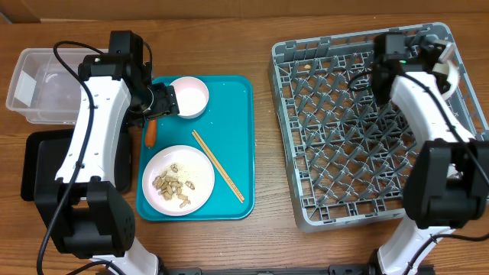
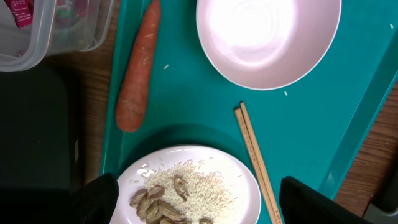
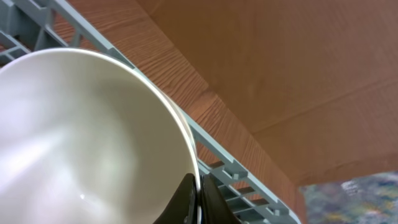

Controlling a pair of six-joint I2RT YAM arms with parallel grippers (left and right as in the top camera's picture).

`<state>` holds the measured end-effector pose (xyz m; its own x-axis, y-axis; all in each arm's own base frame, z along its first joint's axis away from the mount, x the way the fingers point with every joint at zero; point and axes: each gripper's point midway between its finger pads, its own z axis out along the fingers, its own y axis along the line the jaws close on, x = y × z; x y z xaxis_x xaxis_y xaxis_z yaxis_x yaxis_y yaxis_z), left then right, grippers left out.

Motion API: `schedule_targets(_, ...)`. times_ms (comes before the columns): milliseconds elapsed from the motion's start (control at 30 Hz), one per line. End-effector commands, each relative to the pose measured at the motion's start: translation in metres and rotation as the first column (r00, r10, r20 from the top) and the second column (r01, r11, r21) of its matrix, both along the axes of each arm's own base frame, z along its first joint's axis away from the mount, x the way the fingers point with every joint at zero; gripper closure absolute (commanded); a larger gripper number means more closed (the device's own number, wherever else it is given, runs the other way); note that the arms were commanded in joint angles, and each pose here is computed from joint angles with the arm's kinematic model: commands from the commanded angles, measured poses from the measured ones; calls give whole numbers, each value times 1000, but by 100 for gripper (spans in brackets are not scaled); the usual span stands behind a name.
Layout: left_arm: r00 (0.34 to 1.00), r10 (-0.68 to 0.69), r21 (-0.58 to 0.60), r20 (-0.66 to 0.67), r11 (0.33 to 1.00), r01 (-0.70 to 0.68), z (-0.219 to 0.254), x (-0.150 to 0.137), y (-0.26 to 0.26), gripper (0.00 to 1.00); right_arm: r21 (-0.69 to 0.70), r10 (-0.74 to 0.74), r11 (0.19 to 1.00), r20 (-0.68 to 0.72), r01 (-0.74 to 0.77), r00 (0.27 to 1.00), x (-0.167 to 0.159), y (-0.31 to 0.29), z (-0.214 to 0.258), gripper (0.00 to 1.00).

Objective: Sort waste into correct bins and load items into the dishwasher

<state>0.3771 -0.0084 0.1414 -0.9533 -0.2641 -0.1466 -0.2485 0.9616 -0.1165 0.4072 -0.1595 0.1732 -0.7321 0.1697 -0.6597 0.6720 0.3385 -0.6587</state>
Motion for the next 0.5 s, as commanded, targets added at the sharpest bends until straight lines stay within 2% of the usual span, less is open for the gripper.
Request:
schedule_targets(0,999,-13,8,47,1000,13,15,3,-1,15,74,41,997,-74,-35,996,2,14,-37,96)
schedule_targets(300,999,-13,8,49,1000,13,15,3,-1,15,87,127,989,-100,-118,987,7,53,-43,96)
schedule_targets(333,999,-13,8,50,1000,13,15,3,-1,15,95,136,987,-103,-127,985,7,56,-44,93)
schedule_targets(367,999,-13,8,50,1000,13,15,3,-1,15,125,156,982,-118,-141,981,7,63,-49,80)
schedule_targets(400,999,-13,8,51,1000,13,15,4,-1,15,148,167,978,-131,-147,977,5,67,-53,75)
schedule_targets(467,999,-13,8,52,1000,13,15,4,-1,15,219,194,963,-163,-156,968,0,77,-64,74)
